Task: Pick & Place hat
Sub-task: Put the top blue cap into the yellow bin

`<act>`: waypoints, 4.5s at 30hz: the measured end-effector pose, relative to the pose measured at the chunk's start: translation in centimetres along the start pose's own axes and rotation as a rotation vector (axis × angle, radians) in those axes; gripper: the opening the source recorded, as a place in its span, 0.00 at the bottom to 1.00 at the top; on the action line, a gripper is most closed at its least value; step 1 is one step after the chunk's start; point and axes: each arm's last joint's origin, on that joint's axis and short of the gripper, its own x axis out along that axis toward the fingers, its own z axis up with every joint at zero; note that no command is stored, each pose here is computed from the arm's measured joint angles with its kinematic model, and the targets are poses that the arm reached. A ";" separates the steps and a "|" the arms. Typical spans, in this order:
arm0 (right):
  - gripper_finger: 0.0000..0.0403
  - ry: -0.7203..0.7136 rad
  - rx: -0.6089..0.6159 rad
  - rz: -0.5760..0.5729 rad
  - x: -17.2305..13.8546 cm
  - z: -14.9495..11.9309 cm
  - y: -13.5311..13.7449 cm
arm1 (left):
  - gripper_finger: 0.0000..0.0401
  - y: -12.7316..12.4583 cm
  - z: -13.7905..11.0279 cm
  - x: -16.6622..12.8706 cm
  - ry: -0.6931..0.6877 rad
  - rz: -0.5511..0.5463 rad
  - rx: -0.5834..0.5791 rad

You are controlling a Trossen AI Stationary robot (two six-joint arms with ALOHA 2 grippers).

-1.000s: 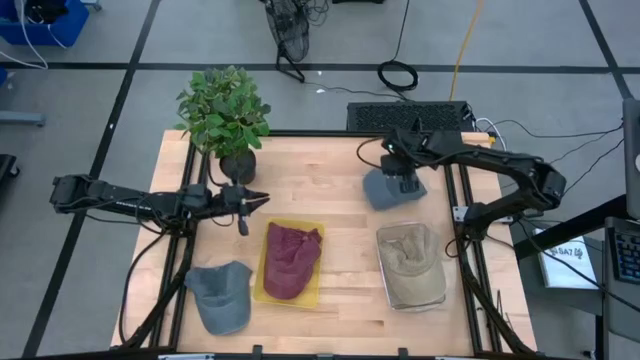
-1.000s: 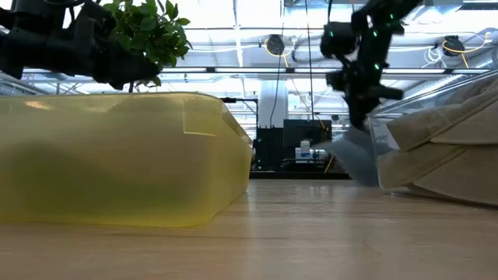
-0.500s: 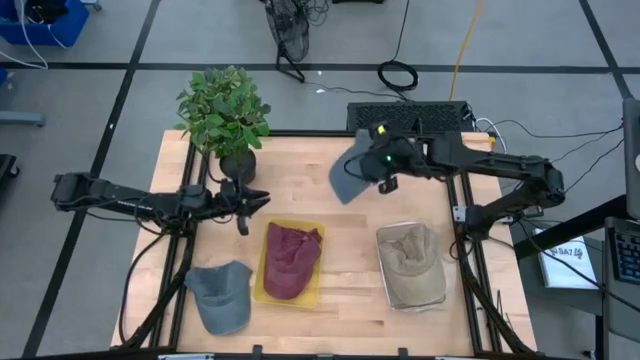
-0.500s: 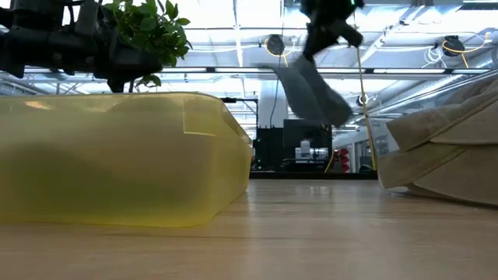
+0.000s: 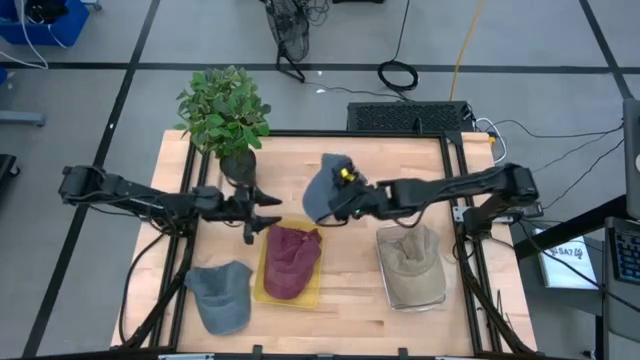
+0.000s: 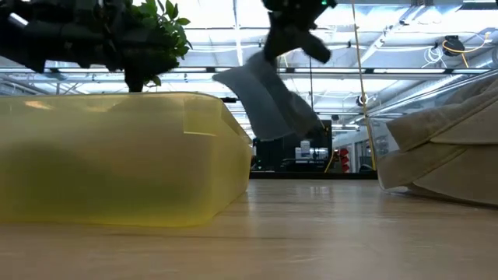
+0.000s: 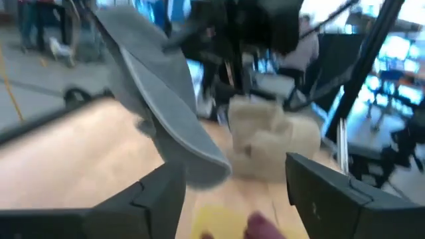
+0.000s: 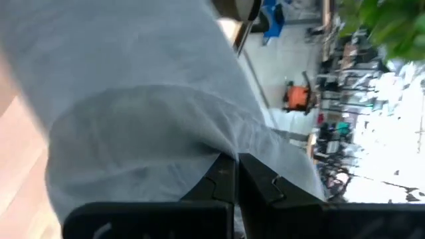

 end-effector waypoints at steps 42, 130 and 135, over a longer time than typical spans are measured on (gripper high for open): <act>0.25 -0.167 0.417 -0.110 -5.2 0.3 -1.4 | 0.03 -1.4 -0.8 4.6 0.084 0.106 0.230; 0.00 -0.350 0.525 0.017 -4.9 4.5 1.3 | 0.03 -4.9 5.8 -4.6 0.170 0.191 0.440; 0.00 -0.308 0.517 0.083 -4.1 7.6 1.1 | 0.02 -4.4 5.3 -6.0 0.132 0.198 0.505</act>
